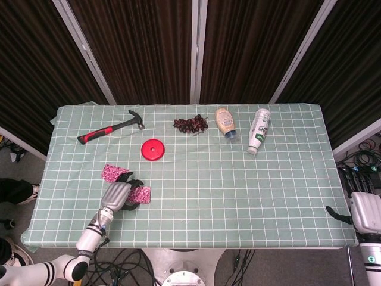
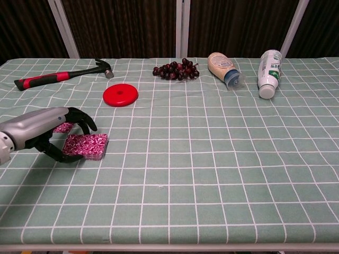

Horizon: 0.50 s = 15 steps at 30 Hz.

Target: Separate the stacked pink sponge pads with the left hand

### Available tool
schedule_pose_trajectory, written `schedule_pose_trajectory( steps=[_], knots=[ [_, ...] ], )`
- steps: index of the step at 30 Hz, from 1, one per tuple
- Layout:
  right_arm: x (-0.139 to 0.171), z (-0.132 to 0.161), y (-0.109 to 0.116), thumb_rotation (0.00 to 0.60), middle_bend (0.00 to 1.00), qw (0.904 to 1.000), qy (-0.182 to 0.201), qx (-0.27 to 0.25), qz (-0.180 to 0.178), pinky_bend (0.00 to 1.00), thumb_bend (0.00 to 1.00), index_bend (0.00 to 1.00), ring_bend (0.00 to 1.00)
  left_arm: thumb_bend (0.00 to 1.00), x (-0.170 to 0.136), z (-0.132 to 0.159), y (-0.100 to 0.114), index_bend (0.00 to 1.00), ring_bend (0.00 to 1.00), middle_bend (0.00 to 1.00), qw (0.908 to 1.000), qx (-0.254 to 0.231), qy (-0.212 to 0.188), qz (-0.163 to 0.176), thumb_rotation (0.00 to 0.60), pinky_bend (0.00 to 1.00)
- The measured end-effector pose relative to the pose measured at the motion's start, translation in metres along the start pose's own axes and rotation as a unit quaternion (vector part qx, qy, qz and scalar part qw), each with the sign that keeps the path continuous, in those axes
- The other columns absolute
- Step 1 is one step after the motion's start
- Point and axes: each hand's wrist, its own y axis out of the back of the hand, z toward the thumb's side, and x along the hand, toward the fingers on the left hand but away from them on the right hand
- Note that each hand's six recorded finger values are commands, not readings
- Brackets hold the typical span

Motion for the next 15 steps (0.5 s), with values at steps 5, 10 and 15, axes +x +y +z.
schedule_pose_trajectory(
  steps=[5,10,15],
  knots=[
    [-0.0004,0.0011,-0.0012,0.600,0.00,1.0000,0.002,-0.004,0.004,0.00,0.07,0.00,0.00,0.28,0.0005,0.0000,0.0009,0.31,0.07,0.35,1.0000,0.000,0.000,0.002,0.600,0.08],
    [-0.0005,0.0010,-0.0003,0.600,0.00,1.0000,0.001,-0.005,0.004,0.00,0.07,0.00,0.00,0.29,0.0002,0.0005,0.0011,0.31,0.07,0.36,1.0000,-0.005,0.000,0.002,0.600,0.08],
    [-0.0001,0.0004,-0.0006,0.600,0.00,1.0000,0.000,-0.005,0.006,0.00,0.07,0.00,0.00,0.29,-0.0004,0.0004,0.0024,0.33,0.08,0.38,0.9999,-0.016,0.000,0.005,0.600,0.08]
  ],
)
